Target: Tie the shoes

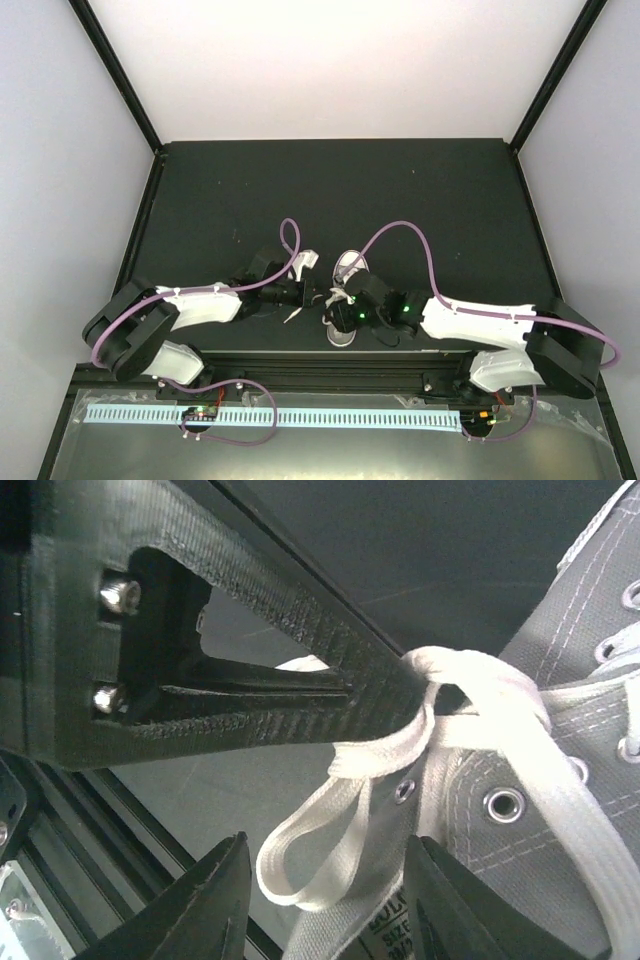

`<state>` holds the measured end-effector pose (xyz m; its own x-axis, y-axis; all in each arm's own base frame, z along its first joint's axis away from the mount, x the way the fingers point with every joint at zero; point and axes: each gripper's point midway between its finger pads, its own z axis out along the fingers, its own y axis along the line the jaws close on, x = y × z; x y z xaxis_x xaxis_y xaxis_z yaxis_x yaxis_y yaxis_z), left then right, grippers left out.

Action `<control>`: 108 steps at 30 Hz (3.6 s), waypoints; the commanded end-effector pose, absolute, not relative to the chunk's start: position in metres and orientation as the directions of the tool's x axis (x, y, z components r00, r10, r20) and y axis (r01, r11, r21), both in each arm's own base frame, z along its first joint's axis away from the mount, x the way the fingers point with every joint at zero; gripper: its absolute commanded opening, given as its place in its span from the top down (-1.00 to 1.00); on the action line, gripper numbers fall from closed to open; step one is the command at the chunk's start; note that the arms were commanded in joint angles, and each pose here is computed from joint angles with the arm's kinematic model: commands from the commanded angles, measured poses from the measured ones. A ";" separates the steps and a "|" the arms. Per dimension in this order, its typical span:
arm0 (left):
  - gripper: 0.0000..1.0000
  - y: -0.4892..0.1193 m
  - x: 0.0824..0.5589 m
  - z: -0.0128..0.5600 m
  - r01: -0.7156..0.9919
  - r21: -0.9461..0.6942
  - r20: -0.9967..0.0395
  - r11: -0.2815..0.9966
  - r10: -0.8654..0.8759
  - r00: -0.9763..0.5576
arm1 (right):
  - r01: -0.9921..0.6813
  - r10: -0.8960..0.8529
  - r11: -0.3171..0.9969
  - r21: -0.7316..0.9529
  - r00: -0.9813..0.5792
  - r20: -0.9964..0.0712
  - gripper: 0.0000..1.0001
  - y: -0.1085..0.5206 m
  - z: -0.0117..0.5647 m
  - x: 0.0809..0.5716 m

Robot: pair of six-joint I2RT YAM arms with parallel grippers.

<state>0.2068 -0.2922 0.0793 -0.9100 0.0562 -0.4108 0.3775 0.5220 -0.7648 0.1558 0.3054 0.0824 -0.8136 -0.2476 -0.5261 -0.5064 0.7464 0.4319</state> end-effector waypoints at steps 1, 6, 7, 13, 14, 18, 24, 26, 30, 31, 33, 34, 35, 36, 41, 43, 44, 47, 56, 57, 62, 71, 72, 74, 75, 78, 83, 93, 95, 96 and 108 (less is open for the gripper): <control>0.97 -0.295 0.212 0.092 0.396 -0.772 -0.441 0.498 0.030 -0.897 | -0.489 -0.224 0.770 0.411 -0.809 -0.544 0.15 0.312 0.086 0.164; 0.97 -0.295 0.212 0.091 0.393 -0.772 -0.438 0.499 0.030 -0.899 | -0.484 -0.233 0.782 0.392 -0.811 -0.537 0.20 0.313 0.080 0.165; 0.97 -0.295 0.212 0.091 0.394 -0.772 -0.439 0.498 0.030 -0.898 | -0.485 -0.233 0.782 0.393 -0.811 -0.537 0.22 0.314 0.079 0.165; 0.97 -0.294 0.212 0.090 0.393 -0.770 -0.438 0.502 0.032 -0.898 | -0.470 -0.219 0.790 0.394 -0.816 -0.535 0.73 0.315 0.077 0.167; 0.97 -0.293 0.212 0.090 0.394 -0.766 -0.439 0.508 0.034 -0.898 | -0.464 -0.210 0.794 0.393 -0.816 -0.538 0.83 0.314 0.080 0.168; 0.97 -0.289 0.215 0.088 0.396 -0.745 -0.451 0.537 0.032 -0.892 | -0.443 -0.169 0.820 0.363 -0.794 -0.585 0.97 0.295 0.097 0.174; 0.97 -0.285 0.217 0.085 0.387 -0.743 -0.449 0.546 0.023 -0.893 | -0.407 -0.178 0.867 0.286 -0.791 -0.586 0.97 0.261 0.093 0.182; 0.97 -0.285 0.218 0.085 0.387 -0.742 -0.450 0.547 0.021 -0.893 | -0.401 -0.178 0.872 0.281 -0.794 -0.581 0.97 0.254 0.090 0.182; 0.97 -0.283 0.220 0.082 0.379 -0.735 -0.449 0.562 0.016 -0.893 | -0.393 -0.174 0.873 0.287 -0.803 -0.570 0.97 0.247 0.086 0.181; 0.97 -0.282 0.221 0.081 0.377 -0.733 -0.448 0.567 0.015 -0.894 | -0.391 -0.173 0.874 0.288 -0.805 -0.568 0.97 0.246 0.085 0.181; 0.97 -0.280 0.224 0.077 0.367 -0.726 -0.446 0.581 0.009 -0.895 | -0.385 -0.170 0.877 0.287 -0.808 -0.564 0.97 0.244 0.084 0.182; 0.97 -0.278 0.225 0.075 0.362 -0.723 -0.443 0.588 0.007 -0.897 | -0.385 -0.171 0.877 0.287 -0.809 -0.562 0.97 0.243 0.083 0.181; 0.97 -0.276 0.226 0.072 0.354 -0.716 -0.441 0.601 0.004 -0.898 | -0.383 -0.171 0.878 0.285 -0.810 -0.561 0.97 0.242 0.082 0.181; 0.97 -0.274 0.228 0.069 0.345 -0.710 -0.437 0.614 0.000 -0.900 | -0.383 -0.172 0.879 0.285 -0.811 -0.559 0.97 0.241 0.082 0.181; 0.97 -0.265 0.238 0.057 0.310 -0.695 -0.421 0.649 -0.017 -0.907 | -0.378 -0.181 0.884 0.276 -0.820 -0.543 0.97 0.233 0.076 0.176; 0.97 -0.263 0.241 0.054 0.302 -0.689 -0.418 0.659 -0.021 -0.908 | -0.377 -0.185 0.884 0.275 -0.825 -0.534 0.97 0.230 0.073 0.173; 0.97 -0.262 0.242 0.053 0.300 -0.685 -0.417 0.664 -0.020 -0.908 | -0.377 -0.187 0.884 0.277 -0.827 -0.529 0.97 0.229 0.071 0.171; 0.97 -0.259 0.246 0.050 0.295 -0.671 -0.419 0.680 -0.020 -0.908 | -0.381 -0.195 0.879 0.286 -0.836 -0.513 0.97 0.227 0.067 0.165; 0.97 -0.252 0.262 0.038 0.269 -0.648 -0.410 0.713 -0.028 -0.912 | -0.426 -0.253 0.839 0.339 -0.856 -0.451 0.97 0.226 0.055 0.142; 0.97 -0.252 0.263 0.038 0.271 -0.647 -0.410 0.713 -0.026 -0.912 | -0.435 -0.263 0.830 0.348 -0.857 -0.444 0.97 0.227 0.053 0.139; 0.97 -0.256 0.264 0.037 0.292 -0.653 -0.414 0.699 -0.007 -0.910 | -0.476 -0.311 0.777 0.412 -0.859 -0.406 0.97 0.234 0.045 0.122; 0.97 -0.271 0.247 0.045 0.424 -0.680 -0.464 0.598 0.097 -0.881 | -0.456 -0.259 0.764 0.457 -0.865 -0.430 0.61 0.237 0.056 0.125; 0.97 -0.274 0.243 0.046 0.441 -0.681 -0.468 0.585 0.116 -0.876 | -0.444 -0.235 0.770 0.458 -0.865 -0.443 0.49 0.234 0.061 0.130; 0.97 -0.277 0.237 0.047 0.469 -0.677 -0.479 0.567 0.144 -0.866 | -0.420 -0.184 0.775 0.472 -0.865 -0.467 0.35 0.228 0.071 0.142; 0.97 -0.278 0.235 0.048 0.480 -0.674 -0.484 0.562 0.155 -0.861 | -0.412 -0.160 0.770 0.487 -0.864 -0.477 0.27 0.225 0.077 0.146; 0.97 -0.279 0.231 0.049 0.495 -0.667 -0.495 0.557 0.165 -0.853 | -0.394 -0.092 0.749 0.533 -0.858 -0.506 -0.26 0.219 0.091 0.159; 0.97 -0.280 0.232 0.052 0.495 -0.669 -0.501 0.555 0.156 -0.851 | -0.397 -0.055 0.706 0.586 -0.856 -0.514 -0.55 0.225 0.093 0.167; 0.97 -0.282 0.229 0.054 0.498 -0.672 -0.503 0.548 0.157 -0.850 | -0.294 0.075 0.614 0.732 -0.902 -0.426 -0.16 0.236 0.079 0.183; 0.97 -0.282 0.230 0.054 0.498 -0.671 -0.504 0.549 0.155 -0.850 | -0.287 0.082 0.587 0.757 -0.909 -0.409 -0.09 0.240 0.080 0.184; 0.97 -0.282 0.230 0.055 0.501 -0.671 -0.506 0.547 0.156 -0.848 | -0.290 0.080 0.576 0.764 -0.910 -0.406 -0.05 0.243 0.081 0.184; 0.97 -0.285 0.230 0.059 0.508 -0.672 -0.517 0.539 0.150 -0.843 | -0.315 0.037 0.562 0.765 -0.914 -0.404 0.30 0.253 0.077 0.188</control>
<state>0.2310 -0.2786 0.0469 -0.8674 0.1467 -0.4755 0.4653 0.5781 -0.6703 0.1813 0.2452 0.0633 -0.9297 0.0431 -0.3659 -0.2682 0.6017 0.7524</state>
